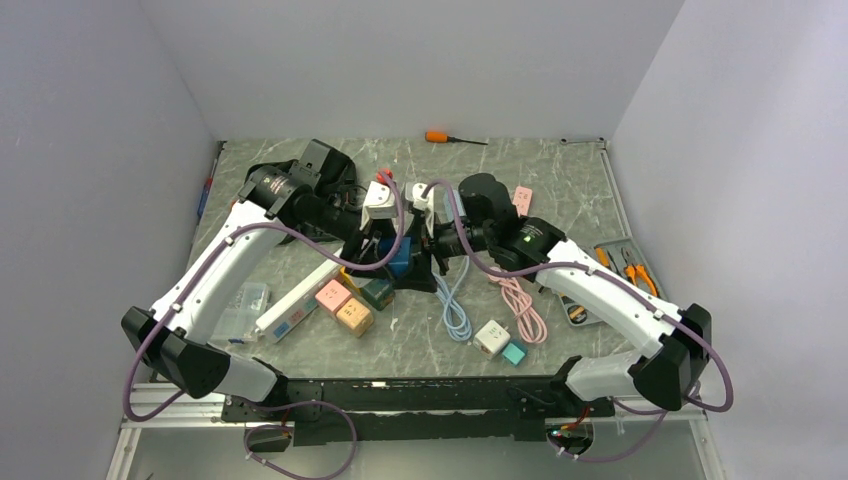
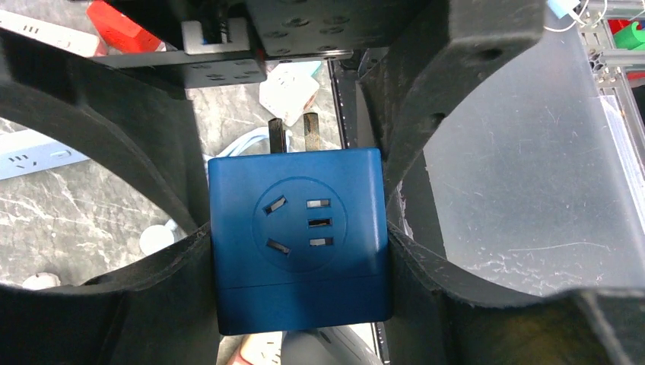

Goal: Pull the plug off the socket
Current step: Remove the plug from the socket.

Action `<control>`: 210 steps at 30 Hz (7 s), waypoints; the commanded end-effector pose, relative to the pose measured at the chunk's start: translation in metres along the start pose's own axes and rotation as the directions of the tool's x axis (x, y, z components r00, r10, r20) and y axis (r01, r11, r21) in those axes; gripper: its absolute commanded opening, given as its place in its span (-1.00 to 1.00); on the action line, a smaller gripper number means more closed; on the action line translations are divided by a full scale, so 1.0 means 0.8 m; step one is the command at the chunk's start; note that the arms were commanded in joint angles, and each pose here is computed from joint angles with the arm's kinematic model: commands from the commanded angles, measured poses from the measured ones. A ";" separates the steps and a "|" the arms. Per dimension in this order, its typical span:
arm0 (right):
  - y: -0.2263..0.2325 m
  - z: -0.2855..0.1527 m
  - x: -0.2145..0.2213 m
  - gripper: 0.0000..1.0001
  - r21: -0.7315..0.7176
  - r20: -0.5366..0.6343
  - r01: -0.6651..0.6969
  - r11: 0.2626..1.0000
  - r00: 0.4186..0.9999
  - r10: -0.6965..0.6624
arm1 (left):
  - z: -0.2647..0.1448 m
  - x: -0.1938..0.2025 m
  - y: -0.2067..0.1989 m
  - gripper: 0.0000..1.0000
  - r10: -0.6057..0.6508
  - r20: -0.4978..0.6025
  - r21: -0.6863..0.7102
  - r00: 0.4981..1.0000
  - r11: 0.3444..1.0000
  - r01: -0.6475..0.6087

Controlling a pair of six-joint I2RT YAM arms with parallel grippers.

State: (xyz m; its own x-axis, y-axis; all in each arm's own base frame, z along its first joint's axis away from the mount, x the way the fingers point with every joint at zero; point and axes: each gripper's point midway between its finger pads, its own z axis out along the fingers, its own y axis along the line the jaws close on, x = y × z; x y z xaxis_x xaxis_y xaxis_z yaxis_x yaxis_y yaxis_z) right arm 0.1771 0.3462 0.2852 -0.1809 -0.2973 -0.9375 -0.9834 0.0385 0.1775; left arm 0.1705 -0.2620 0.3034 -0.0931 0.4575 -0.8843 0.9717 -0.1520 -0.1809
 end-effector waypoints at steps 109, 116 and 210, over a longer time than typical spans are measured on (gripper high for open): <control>-0.006 -0.063 -0.049 1.00 0.223 -0.017 0.208 0.952 0.978 -0.209 | -0.038 0.022 0.003 -1.00 0.168 -0.244 -0.188 0.955 0.958 -0.217; -0.001 -0.045 -0.060 1.00 0.174 0.007 0.225 0.959 0.973 -0.230 | -0.039 0.023 0.018 -1.00 0.122 -0.269 -0.230 0.955 0.955 -0.187; 0.046 0.001 -0.056 0.43 0.074 0.196 0.226 0.971 0.952 -0.237 | -0.036 0.017 -0.023 -1.00 0.059 -0.213 -0.139 0.975 0.986 -0.090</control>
State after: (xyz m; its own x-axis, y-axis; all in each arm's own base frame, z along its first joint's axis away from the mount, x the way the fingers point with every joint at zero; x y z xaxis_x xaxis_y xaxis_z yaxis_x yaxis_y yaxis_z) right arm 0.1597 0.3522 0.3059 0.0167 -0.1864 -0.9823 -0.9939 0.1042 -0.0366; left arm 0.1568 -0.2206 0.2992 -0.0086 0.6606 -0.7507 0.9962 -0.0599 -0.0640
